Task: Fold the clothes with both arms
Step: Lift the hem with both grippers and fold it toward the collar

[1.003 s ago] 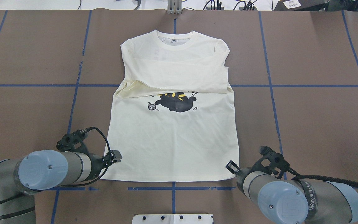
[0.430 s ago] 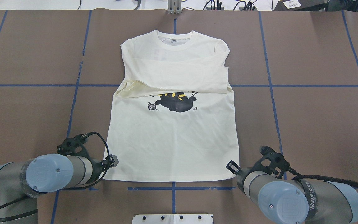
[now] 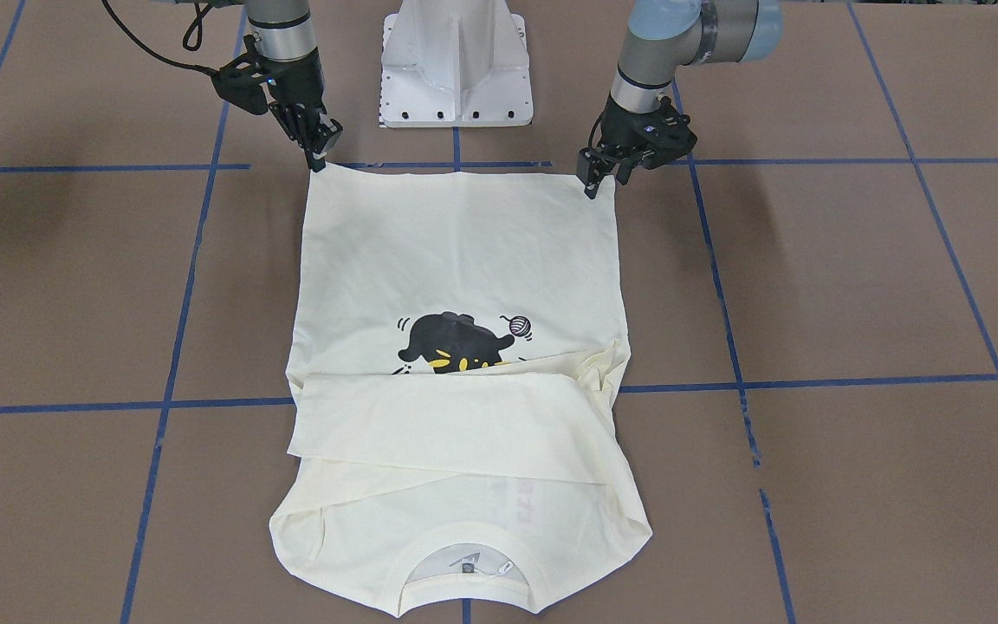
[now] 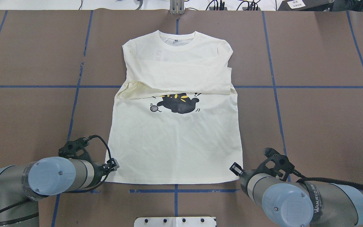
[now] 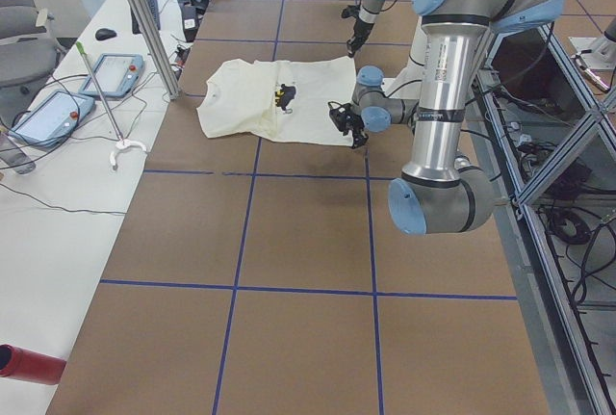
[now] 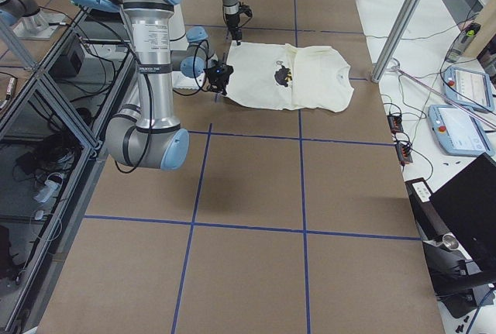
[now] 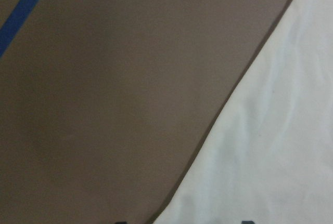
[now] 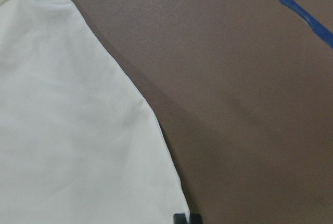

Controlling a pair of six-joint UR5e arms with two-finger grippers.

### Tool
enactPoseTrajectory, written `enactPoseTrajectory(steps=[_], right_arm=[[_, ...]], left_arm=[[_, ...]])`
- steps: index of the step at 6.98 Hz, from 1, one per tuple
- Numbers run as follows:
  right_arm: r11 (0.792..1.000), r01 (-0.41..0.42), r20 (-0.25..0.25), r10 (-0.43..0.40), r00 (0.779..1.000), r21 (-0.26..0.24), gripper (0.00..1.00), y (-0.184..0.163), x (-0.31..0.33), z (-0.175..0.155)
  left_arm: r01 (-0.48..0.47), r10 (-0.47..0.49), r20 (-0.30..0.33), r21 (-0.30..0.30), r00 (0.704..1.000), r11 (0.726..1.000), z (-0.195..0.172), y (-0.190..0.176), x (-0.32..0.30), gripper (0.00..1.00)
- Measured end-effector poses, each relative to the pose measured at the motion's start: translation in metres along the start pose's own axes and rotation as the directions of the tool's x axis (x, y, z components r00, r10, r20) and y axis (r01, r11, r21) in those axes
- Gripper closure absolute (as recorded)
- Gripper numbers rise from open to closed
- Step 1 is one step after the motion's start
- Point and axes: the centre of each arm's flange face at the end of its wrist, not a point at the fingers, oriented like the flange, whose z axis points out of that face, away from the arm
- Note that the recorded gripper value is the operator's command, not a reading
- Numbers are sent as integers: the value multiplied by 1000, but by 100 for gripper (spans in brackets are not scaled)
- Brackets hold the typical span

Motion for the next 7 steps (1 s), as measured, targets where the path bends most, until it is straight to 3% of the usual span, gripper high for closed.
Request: enactPoseTrajectory(steps=[2, 3, 4, 5, 7], right_arm=[[1000, 0, 0, 0, 1000, 1, 100, 0, 0, 0], [1000, 0, -1, 0, 1000, 2, 100, 0, 0, 0], [1000, 0, -1, 0, 1000, 3, 100, 0, 0, 0], [1000, 0, -1, 0, 1000, 3, 100, 0, 0, 0], [1000, -1, 2, 1, 1000, 3, 100, 0, -1, -1]], left_arm=[[-4, 4, 7, -4, 1000, 1000, 2, 3, -3, 43], [-5, 5, 11, -4, 1000, 1000, 3, 3, -5, 54], [-5, 5, 13, -4, 1000, 1000, 3, 3, -5, 83], [-5, 5, 14, -5, 1000, 1000, 3, 3, -6, 100], [-4, 4, 10, -17, 1000, 1000, -1, 5, -4, 100]])
